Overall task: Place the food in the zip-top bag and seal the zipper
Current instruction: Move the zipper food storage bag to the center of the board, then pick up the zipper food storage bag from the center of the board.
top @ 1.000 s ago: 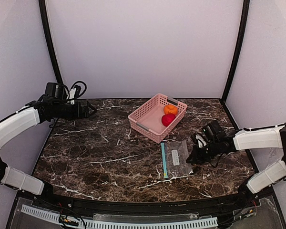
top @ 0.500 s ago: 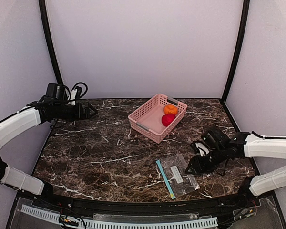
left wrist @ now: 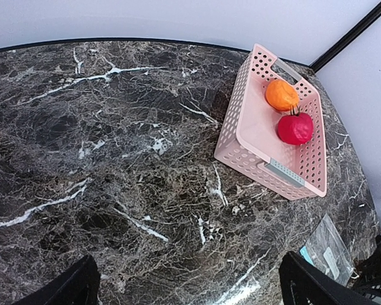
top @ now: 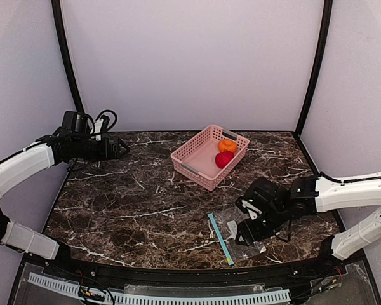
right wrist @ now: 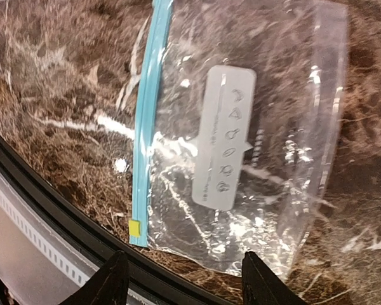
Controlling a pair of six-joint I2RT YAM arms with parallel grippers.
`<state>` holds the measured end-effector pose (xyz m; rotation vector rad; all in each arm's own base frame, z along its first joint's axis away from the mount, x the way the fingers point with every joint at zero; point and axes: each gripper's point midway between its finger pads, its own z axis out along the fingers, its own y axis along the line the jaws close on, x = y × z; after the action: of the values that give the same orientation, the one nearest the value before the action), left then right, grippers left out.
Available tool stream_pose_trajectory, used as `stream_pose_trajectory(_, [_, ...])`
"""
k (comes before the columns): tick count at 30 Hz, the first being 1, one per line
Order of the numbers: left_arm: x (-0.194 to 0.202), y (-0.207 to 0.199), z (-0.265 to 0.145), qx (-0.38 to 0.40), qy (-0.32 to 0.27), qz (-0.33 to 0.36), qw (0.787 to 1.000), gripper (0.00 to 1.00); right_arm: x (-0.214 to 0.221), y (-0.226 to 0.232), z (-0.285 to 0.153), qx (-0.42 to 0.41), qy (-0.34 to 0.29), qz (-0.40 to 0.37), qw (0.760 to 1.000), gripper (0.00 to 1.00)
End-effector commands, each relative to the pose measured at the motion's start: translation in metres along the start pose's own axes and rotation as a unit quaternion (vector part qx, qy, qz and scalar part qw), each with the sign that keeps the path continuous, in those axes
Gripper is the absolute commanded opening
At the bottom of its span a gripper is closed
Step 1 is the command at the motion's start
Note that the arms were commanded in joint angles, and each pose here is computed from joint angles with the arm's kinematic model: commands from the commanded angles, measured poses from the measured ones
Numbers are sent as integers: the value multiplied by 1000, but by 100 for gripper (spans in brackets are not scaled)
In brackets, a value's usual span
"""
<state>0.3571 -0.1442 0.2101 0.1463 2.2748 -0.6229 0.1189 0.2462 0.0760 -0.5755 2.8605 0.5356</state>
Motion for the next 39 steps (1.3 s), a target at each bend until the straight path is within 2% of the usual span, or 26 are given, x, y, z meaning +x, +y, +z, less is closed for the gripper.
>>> stream_pose_trajectory(1, [10, 3, 5, -7, 13, 4, 1000, 100, 7, 26, 12, 16, 11, -7, 1000, 56])
stream_pose_trajectory(10, [13, 2, 7, -9, 18, 7, 1000, 100, 30, 59, 46, 24, 63, -38, 997, 44])
stream_pose_trajectory(20, [15, 3, 9, -9, 23, 6, 1000, 100, 34, 53, 58, 66, 75, -33, 994, 30])
stream_pose_trajectory(30, [15, 1, 10, -5, 26, 5, 1000, 100, 43, 46, 64, 119, 89, -31, 988, 21])
stream_pose_trajectory(39, [14, 0, 8, -2, 23, 5, 1000, 100, 45, 40, 67, 154, 91, -26, 984, 18])
